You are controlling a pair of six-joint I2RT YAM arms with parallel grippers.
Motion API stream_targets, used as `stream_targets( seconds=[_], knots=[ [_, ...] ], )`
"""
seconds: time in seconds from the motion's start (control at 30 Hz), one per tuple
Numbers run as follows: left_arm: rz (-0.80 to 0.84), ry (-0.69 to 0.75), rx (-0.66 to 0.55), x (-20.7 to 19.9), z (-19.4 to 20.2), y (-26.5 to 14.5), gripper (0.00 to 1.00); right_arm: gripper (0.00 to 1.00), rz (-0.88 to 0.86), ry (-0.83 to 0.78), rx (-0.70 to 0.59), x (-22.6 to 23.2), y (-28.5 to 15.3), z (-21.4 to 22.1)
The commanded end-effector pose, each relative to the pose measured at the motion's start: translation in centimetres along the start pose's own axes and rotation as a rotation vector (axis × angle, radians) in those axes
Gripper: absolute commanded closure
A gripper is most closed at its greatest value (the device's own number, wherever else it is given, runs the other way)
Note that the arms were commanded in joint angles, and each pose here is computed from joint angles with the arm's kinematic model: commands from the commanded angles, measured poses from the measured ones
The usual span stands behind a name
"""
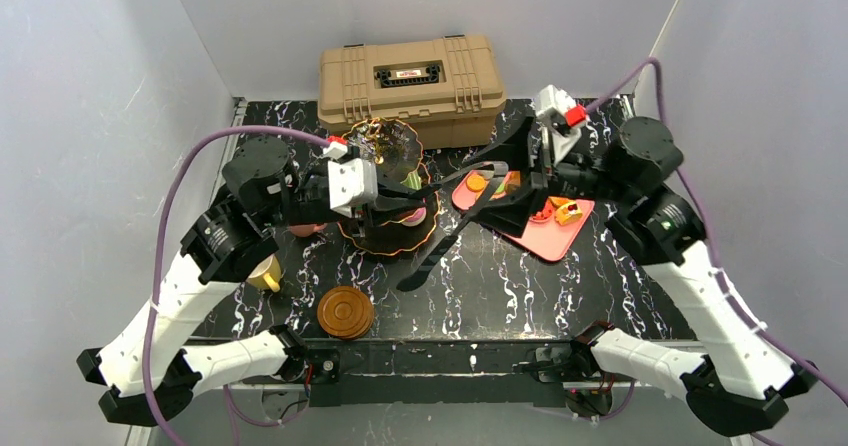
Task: Serve the afternoon tea
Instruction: Pick up the clamp from the tray.
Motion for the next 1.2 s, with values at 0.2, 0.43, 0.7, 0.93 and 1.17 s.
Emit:
stream_targets(
  seconds=[0.2,0.43,0.7,0.93,1.17],
  knots=[
    [0.118,-0.229,-0.046,-1.1,-1.0,0.7,1.0,0.02,-0.317,-0.057,-0.17,1.2,1.5,-2.8],
    [0.181,-0.314,-0.084,-1.0,-1.9,1.1,1.0,0.02,-0.451,-0.019,-0.157,2.3,1.1,-2.9],
    [0.19,-0.334,-0.098,-0.4,-2.2,1.6,1.0,0.02,-0.467,0.046,-0.139,2.9,0.8,-3.1],
    [0.156,-0.311,-0.08,0.2,-1.3,2.3,1.0,0.02,-0.411,0.093,-0.159,2.1,1.4,-3.1],
    [0.139,-0.324,-0.076,0.9,-0.9,3.0,1.0,0.02,-0.406,0.056,-0.178,2.3,1.3,-3.3]
  ],
)
Point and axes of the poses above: each gripper's point midway between its finger pads, its own y axis out along the fingers, its own x axis along the line the jaws close on, z = x × y, the point moved 10 cm from there along -y, back along the fingers, and after that the axes turned 1 degree about y, right-handed, at the moved point
